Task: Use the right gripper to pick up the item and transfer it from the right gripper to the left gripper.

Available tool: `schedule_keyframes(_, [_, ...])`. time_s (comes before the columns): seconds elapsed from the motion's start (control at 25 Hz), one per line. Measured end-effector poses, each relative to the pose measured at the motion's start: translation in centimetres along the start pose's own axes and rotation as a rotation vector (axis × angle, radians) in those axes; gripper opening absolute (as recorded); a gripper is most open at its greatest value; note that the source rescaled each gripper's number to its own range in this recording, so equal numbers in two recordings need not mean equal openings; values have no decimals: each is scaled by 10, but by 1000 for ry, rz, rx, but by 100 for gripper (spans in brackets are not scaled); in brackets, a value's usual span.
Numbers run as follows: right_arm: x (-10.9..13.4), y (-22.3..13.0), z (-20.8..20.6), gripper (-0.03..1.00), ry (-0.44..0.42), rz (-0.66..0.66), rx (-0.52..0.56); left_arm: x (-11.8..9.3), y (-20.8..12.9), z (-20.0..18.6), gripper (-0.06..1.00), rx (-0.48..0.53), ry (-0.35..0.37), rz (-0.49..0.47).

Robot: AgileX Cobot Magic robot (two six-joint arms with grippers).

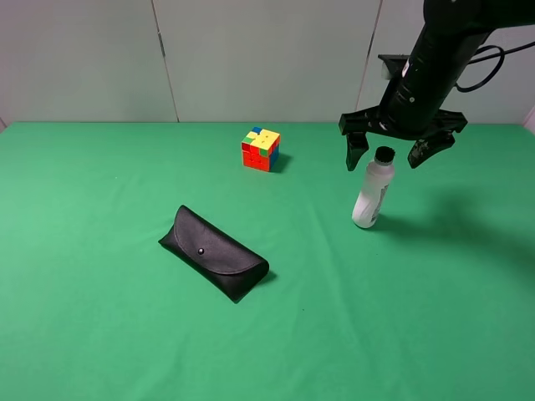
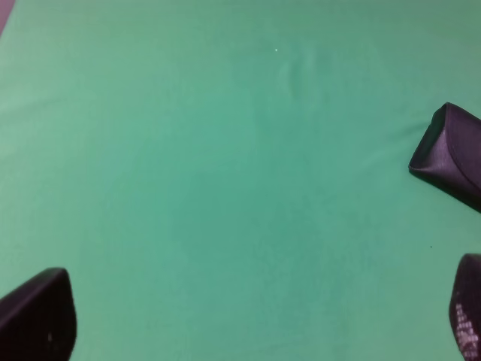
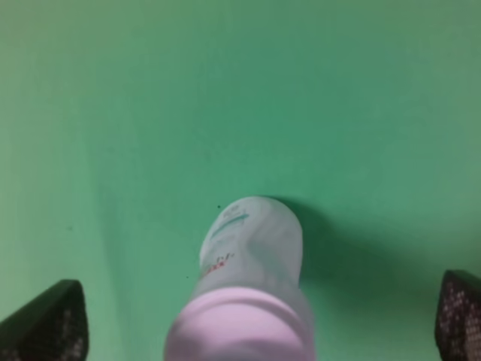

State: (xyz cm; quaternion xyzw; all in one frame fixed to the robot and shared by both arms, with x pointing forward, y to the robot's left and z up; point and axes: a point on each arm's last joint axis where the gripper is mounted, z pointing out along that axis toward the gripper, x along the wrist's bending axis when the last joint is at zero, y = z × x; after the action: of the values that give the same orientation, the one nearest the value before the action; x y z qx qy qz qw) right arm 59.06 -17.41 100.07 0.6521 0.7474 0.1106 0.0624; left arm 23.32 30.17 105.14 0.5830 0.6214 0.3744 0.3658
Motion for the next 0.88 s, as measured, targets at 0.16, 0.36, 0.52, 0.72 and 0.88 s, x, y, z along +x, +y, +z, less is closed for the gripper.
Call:
schedule_keyframes(0.16, [0,0,13,100,-7,0,32,0,0,0,100,0,0,0])
schedule_keyframes(0.36, [0,0,21,100,-11,0,54,0,0,0,100,0,0,0])
schedule_keyframes(0.52, [0,-1,27,100,-14,0,68,0,0,0,100,0,0,0])
schedule_keyframes(0.72, [0,-1,32,100,-17,0,81,0,0,0,100,0,0,0])
schedule_keyframes(0.88, [-1,-1,33,81,-24,-6,83,0,0,0,100,0,0,0])
